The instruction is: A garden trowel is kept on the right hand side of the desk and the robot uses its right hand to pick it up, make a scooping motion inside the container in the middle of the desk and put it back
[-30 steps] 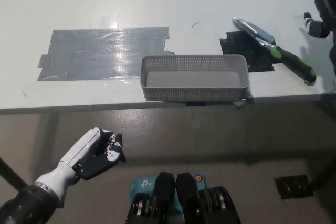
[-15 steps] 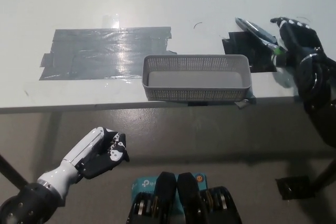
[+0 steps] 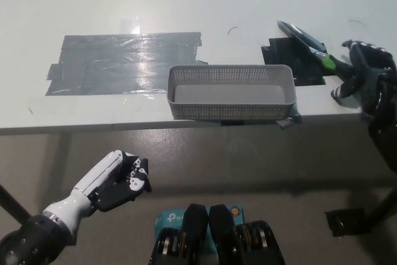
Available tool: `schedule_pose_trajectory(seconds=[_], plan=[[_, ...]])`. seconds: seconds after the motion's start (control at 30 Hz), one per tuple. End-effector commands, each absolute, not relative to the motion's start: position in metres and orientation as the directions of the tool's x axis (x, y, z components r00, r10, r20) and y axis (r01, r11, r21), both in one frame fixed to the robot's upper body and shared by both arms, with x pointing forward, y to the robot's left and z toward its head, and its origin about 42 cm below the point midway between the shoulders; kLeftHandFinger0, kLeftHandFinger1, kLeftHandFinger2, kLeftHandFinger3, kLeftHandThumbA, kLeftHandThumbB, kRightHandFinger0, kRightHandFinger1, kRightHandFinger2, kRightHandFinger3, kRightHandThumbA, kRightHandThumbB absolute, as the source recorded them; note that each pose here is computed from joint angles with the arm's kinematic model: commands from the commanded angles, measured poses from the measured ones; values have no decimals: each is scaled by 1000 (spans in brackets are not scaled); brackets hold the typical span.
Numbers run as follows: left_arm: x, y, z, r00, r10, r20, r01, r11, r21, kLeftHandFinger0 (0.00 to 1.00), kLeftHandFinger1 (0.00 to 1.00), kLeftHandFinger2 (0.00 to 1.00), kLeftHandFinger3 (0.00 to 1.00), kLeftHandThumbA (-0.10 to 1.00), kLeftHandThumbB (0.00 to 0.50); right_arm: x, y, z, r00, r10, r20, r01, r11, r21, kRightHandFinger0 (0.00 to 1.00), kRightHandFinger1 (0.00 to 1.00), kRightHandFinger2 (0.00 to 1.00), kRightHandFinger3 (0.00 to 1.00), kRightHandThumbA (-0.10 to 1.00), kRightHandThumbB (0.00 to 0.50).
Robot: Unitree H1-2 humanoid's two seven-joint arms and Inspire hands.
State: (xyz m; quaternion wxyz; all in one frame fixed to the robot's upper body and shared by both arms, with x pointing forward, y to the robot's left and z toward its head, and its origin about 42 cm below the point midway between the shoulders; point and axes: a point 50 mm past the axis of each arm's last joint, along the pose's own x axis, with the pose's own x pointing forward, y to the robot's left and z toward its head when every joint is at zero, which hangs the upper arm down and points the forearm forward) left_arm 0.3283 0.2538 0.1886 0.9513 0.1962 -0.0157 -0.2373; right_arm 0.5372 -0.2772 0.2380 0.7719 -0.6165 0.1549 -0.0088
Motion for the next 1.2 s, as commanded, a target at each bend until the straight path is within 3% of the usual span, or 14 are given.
schedule_pose_trajectory(seconds=[0.0,0.3,0.47,0.73,0.77,0.87,0.9,0.93,1.17], plan=[[335,255,204,870,-491,-36,461,786,411,23,185,310,246,-100,500,551,-283,261,956,-242,-167,-110,231,-967,1000,1000,1000,1000,891,500],[336,253,205,868,-497,-16,456,781,426,0,162,286,227,-100,500,554,-254,246,948,-200,-246,-186,275,-943,1000,1000,1000,1000,860,500],[336,254,207,861,-508,-18,466,776,425,0,158,282,225,-100,500,558,-233,249,961,-142,-239,-193,279,-941,1000,1000,1000,1000,781,500],[339,249,212,852,-524,-8,474,765,437,2,159,268,202,-100,500,567,-213,276,984,-64,-169,-157,163,-974,1000,1000,1000,1000,679,500],[338,249,213,856,-516,-7,469,771,431,4,163,271,201,-100,500,569,-216,281,979,-67,-194,-181,166,-969,1000,1000,1000,1000,549,473],[340,248,215,855,-518,0,469,774,425,4,162,263,189,-100,500,571,-222,283,967,-97,-235,-219,151,-964,1000,1000,1000,1000,500,436],[340,249,215,854,-519,2,470,774,425,6,162,263,190,-100,500,571,-226,281,956,-120,-269,-250,152,-956,1000,1000,1000,1000,404,355],[340,250,214,853,-522,6,472,775,420,5,161,261,190,-100,500,572,-237,275,921,-175,-349,-323,159,-933,1000,1000,1000,1000,340,321],[342,250,217,849,-528,20,471,773,424,0,154,242,208,-100,500,570,-276,251,799,-302,-520,-538,28,-843,1000,1000,1000,1000,383,275]])
